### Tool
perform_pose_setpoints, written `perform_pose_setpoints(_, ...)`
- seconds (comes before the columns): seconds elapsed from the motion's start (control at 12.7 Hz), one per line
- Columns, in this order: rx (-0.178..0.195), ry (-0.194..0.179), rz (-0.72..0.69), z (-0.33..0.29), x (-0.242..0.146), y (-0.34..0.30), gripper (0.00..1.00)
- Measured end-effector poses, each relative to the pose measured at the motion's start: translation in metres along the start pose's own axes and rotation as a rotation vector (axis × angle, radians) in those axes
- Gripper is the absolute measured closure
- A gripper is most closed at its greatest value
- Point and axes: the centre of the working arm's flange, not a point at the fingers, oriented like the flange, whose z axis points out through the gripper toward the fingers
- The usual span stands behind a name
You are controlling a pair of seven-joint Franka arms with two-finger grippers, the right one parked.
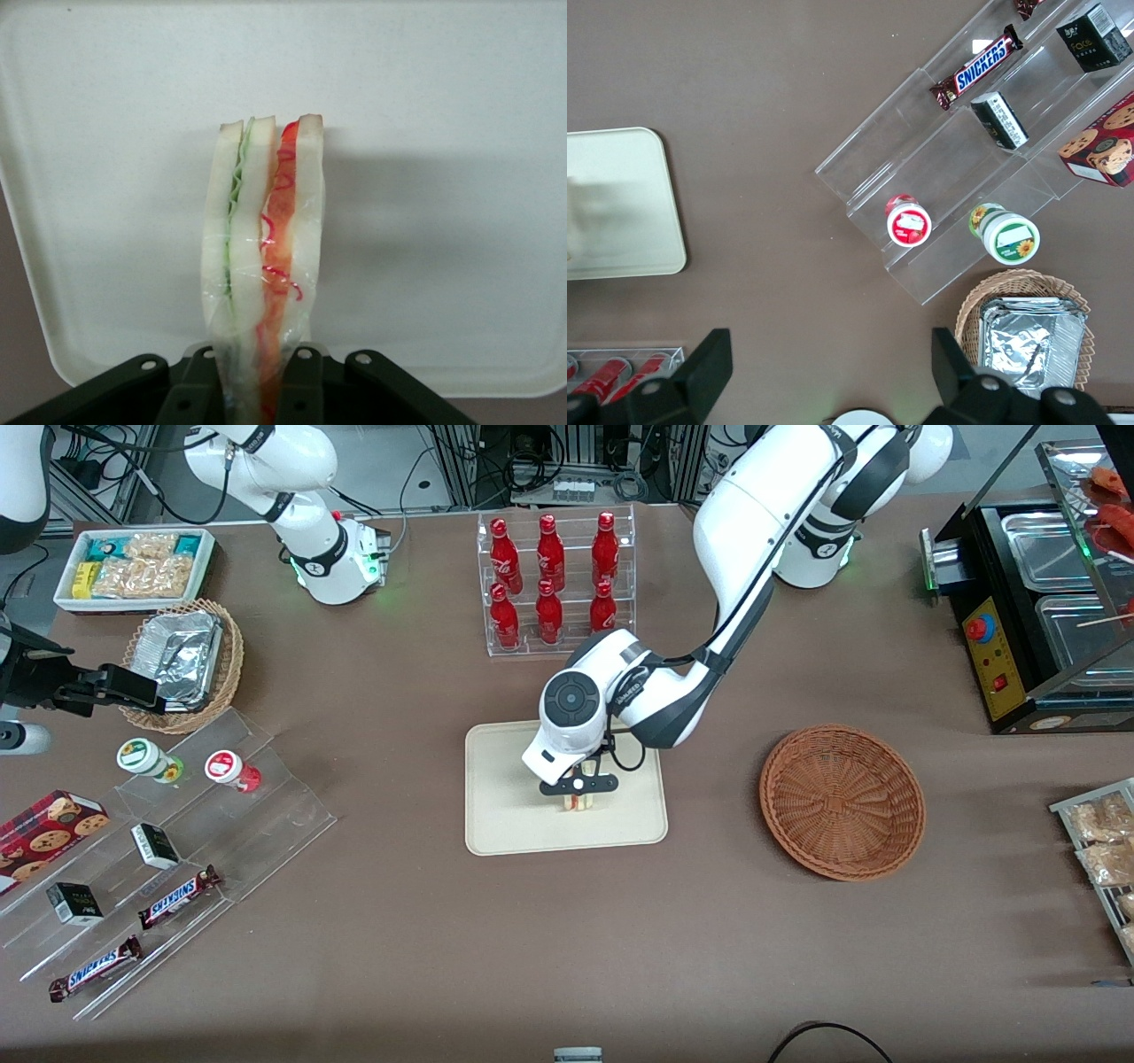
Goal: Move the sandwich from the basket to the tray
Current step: 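Lower the sandwich onto the tray and open the left gripper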
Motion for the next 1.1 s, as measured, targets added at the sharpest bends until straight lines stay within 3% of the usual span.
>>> perform_pose_setpoints(0.47, 0.023, -0.003, -0.012, 0.015, 0.001, 0.0, 0.84)
perform_pose_setpoints(0.63, 0.022, -0.003, -0.013, 0.016, 0.002, 0.0, 0.79)
perform_pose_setpoints(1.1, 0.018, 0.0, -0.018, 0.017, 0.003, 0.001, 0.17)
